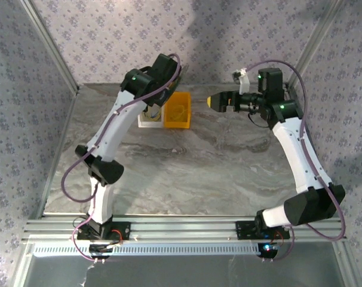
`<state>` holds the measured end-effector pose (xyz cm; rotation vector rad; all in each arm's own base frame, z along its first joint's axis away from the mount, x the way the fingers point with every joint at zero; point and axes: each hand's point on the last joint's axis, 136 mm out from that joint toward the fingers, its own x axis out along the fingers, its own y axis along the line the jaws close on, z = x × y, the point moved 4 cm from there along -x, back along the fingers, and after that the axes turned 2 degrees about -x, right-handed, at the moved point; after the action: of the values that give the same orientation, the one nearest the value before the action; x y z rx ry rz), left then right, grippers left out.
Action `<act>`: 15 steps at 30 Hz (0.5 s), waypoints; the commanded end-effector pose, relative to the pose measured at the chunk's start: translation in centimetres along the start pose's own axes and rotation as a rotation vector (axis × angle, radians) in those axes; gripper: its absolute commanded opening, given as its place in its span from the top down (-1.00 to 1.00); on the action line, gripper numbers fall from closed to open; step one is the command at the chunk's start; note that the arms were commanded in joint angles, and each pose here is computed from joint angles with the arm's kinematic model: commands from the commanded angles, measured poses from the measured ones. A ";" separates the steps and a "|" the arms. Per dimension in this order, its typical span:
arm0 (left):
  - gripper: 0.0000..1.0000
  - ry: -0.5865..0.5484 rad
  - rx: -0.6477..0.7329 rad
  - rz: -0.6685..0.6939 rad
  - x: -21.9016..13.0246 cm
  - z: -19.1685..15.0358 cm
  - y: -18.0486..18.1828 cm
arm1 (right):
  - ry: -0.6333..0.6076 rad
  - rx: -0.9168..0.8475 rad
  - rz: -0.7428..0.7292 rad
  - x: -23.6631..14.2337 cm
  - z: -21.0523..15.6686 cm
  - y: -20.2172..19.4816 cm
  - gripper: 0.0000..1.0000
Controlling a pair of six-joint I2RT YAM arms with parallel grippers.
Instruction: Wrap the cables
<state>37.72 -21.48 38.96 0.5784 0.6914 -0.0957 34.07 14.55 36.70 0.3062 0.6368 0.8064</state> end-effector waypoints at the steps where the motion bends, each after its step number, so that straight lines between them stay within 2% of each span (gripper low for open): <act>1: 1.00 -0.294 -0.131 -0.035 -7.5 3.9 3.4 | -0.006 0.066 -0.004 0.2 -0.6 -2.3 -0.99; 4: 1.00 -0.331 -0.115 -0.113 -9.4 3.9 2.7 | -0.022 0.118 -0.043 -0.1 -0.6 -4.6 -1.00; 11: 1.00 -0.356 0.038 -0.243 -12.1 1.8 -0.1 | -0.142 0.247 -0.110 -2.8 0.8 -10.0 -1.00; 15: 1.00 -0.369 0.093 -0.295 -12.7 0.1 -1.0 | -0.175 0.271 -0.104 -4.4 1.2 -11.3 -1.00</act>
<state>28.65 -23.48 43.64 0.5936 0.5420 -0.4440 38.79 4.31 33.53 0.5335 0.6126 0.5501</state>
